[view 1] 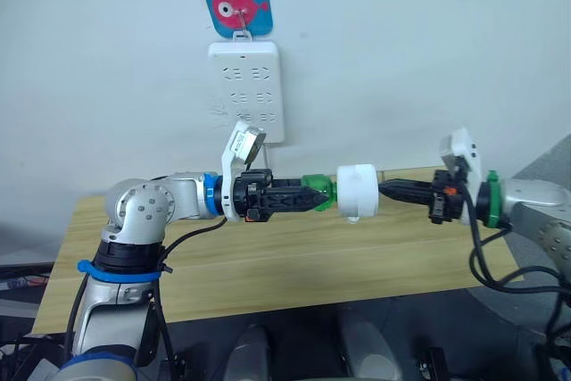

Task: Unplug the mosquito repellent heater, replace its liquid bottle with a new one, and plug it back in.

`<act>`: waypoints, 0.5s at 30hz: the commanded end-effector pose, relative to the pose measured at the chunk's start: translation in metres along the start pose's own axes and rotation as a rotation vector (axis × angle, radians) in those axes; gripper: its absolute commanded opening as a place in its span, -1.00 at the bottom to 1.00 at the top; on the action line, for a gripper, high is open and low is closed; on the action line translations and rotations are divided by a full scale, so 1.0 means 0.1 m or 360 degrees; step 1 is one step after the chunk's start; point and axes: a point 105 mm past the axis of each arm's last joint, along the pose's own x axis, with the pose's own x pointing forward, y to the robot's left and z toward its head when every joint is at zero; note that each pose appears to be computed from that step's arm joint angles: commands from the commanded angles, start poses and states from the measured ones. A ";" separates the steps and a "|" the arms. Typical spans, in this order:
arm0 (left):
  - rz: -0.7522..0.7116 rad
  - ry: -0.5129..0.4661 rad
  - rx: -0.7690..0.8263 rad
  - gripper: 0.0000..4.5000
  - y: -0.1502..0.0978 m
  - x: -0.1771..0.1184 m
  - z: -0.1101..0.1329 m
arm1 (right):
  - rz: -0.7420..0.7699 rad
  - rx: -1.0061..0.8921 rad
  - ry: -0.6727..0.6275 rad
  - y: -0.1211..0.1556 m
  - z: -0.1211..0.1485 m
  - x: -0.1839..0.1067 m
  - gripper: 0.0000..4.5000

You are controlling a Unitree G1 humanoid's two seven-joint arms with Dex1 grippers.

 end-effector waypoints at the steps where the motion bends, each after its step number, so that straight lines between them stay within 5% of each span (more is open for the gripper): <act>1: -0.0029 0.0007 0.0056 0.03 -0.05 0.00 0.05 | 0.0103 -0.0060 -0.0054 0.11 0.13 0.09 -1.00; 9: 0.0124 -0.0077 0.0102 0.03 0.11 -0.05 0.10 | 0.0404 0.0098 -0.0150 0.70 0.29 0.12 -1.00; 15: 0.0203 -0.0084 0.0169 0.03 0.21 -0.03 0.13 | 0.0450 0.0193 -0.0259 0.87 0.43 0.13 -1.00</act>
